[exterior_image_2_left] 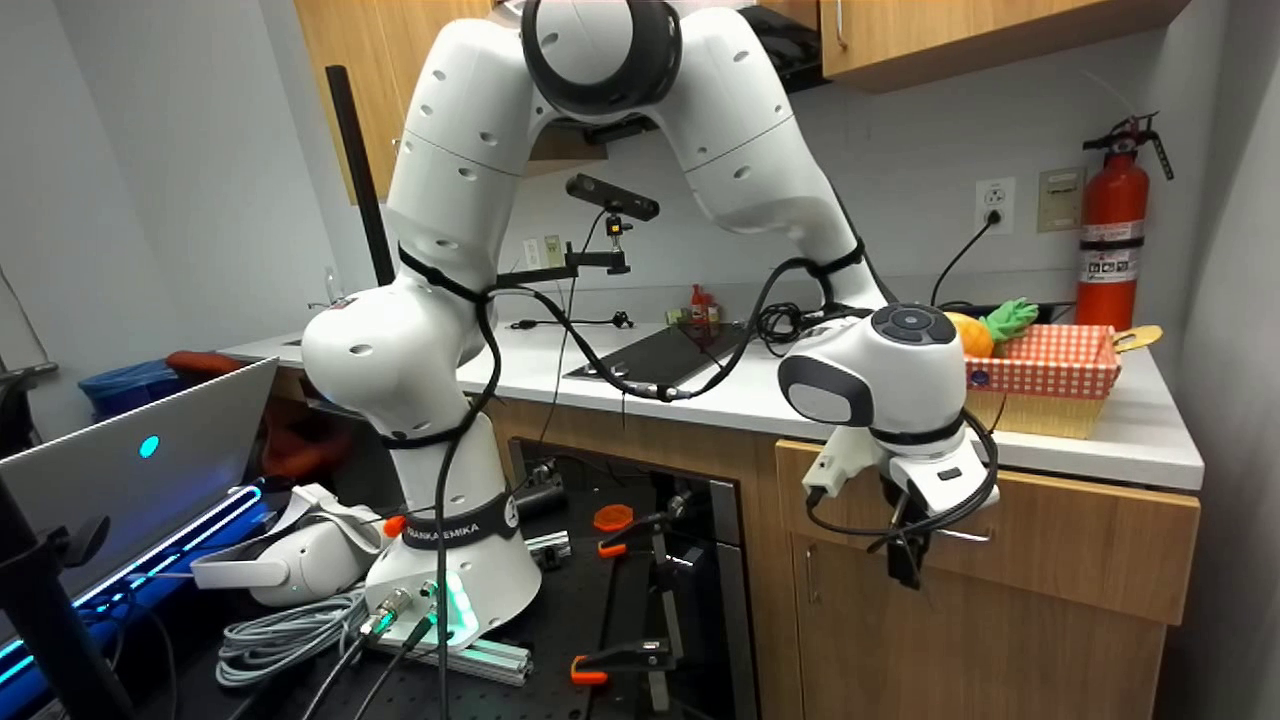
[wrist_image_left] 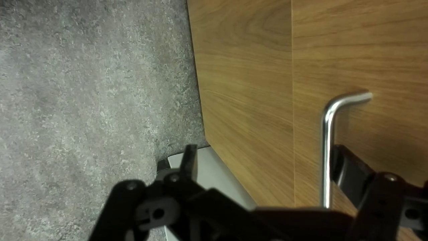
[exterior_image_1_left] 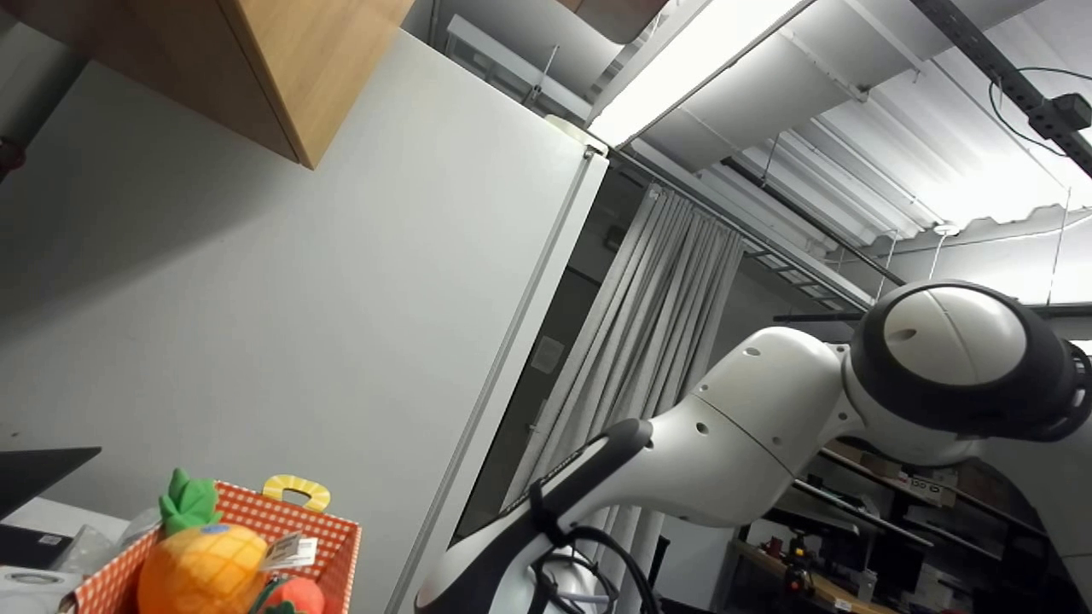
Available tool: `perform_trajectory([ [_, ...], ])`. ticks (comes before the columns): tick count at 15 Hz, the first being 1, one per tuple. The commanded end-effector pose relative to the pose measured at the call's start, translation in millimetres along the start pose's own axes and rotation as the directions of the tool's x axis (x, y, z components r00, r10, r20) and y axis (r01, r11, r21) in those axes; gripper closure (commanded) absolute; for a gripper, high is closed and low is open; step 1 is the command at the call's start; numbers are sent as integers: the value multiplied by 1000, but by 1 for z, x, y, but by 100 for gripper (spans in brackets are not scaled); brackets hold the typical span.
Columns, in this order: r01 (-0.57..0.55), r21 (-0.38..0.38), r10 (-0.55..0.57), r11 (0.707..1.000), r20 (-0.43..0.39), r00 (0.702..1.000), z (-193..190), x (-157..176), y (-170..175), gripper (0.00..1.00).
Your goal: Close the open drawer, open the drawer then close the drawer again
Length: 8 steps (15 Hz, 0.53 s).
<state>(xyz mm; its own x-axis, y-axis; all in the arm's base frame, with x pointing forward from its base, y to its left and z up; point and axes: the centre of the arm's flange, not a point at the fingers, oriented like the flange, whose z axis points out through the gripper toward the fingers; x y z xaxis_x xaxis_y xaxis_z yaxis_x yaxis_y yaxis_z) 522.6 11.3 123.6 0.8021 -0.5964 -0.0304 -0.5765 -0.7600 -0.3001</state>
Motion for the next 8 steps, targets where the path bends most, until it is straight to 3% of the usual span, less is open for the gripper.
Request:
perform_trajectory([
  [1,-14,18,15,1000,-20,1000,10,4,3,0],
  [8,-14,-18,14,1000,-10,1000,11,8,18,0],
])
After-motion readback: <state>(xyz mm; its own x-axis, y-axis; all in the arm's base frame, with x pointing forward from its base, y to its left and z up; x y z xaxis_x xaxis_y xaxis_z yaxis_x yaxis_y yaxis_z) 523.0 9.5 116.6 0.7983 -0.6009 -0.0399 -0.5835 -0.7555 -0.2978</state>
